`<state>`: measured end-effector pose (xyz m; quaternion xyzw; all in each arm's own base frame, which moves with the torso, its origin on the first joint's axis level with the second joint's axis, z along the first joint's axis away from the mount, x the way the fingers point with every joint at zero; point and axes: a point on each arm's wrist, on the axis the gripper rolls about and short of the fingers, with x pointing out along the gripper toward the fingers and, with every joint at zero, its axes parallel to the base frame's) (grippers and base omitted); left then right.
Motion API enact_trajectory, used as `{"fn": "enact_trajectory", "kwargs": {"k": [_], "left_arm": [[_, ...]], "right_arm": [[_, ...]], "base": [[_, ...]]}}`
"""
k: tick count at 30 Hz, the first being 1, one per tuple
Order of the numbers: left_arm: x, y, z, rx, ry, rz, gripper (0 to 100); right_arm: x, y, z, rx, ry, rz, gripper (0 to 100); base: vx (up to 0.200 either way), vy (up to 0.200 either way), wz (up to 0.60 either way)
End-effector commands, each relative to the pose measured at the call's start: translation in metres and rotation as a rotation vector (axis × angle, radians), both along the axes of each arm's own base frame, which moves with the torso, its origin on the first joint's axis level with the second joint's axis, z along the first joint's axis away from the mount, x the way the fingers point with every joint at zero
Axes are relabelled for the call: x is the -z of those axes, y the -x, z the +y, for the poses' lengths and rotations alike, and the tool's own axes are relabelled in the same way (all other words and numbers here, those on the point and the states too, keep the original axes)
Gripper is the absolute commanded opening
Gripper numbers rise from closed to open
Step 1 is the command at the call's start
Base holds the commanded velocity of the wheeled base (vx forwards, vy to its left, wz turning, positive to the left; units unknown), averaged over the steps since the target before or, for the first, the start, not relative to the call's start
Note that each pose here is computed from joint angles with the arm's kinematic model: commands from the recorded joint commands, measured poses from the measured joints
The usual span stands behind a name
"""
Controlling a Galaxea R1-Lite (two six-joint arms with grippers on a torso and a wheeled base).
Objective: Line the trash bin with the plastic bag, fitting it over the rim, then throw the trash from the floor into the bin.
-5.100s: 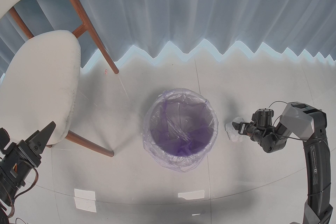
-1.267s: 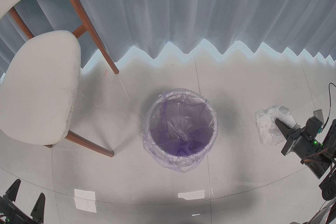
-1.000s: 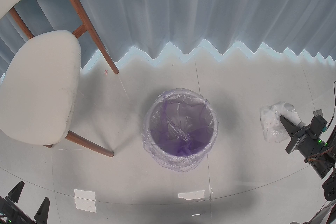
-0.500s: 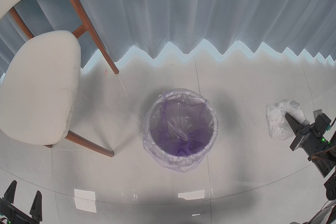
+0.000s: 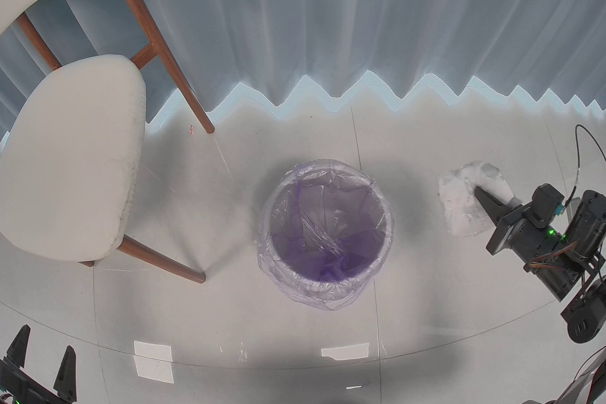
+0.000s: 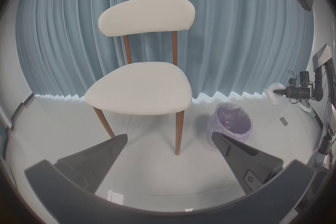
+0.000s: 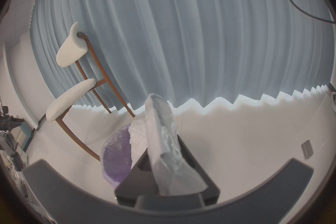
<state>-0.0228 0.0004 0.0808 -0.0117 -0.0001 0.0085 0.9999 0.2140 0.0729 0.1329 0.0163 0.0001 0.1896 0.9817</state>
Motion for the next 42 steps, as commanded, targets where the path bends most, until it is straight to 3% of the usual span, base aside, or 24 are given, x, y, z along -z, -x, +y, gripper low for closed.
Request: {"fn": "enact_trajectory", "kwargs": {"k": [1,8,11,15,42], "left_arm": [[0.005,0.000,0.000,-0.001,-0.007,-0.001,100],[0.005,0.000,0.000,-0.001,-0.008,-0.001,100],[0.005,0.000,0.000,-0.001,-0.008,-0.001,100],[0.005,0.000,0.000,-0.001,-0.008,-0.001,100],[0.005,0.000,0.000,-0.001,-0.007,-0.001,100]], "right_arm": [[0.019,-0.029,0.033,-0.083,0.015,0.047,0],[0.040,-0.065,0.074,-0.152,0.019,0.055,0],[0.051,-0.073,0.084,-0.138,0.026,0.071,0],[0.061,-0.104,0.104,-0.109,-0.021,0.045,0],[0.110,-0.132,0.153,-0.137,-0.053,0.073,0]], "base": [[0.000,0.000,0.00],[0.000,0.000,0.00],[0.000,0.000,0.00],[0.000,0.000,0.00],[0.000,0.000,0.00]]}}
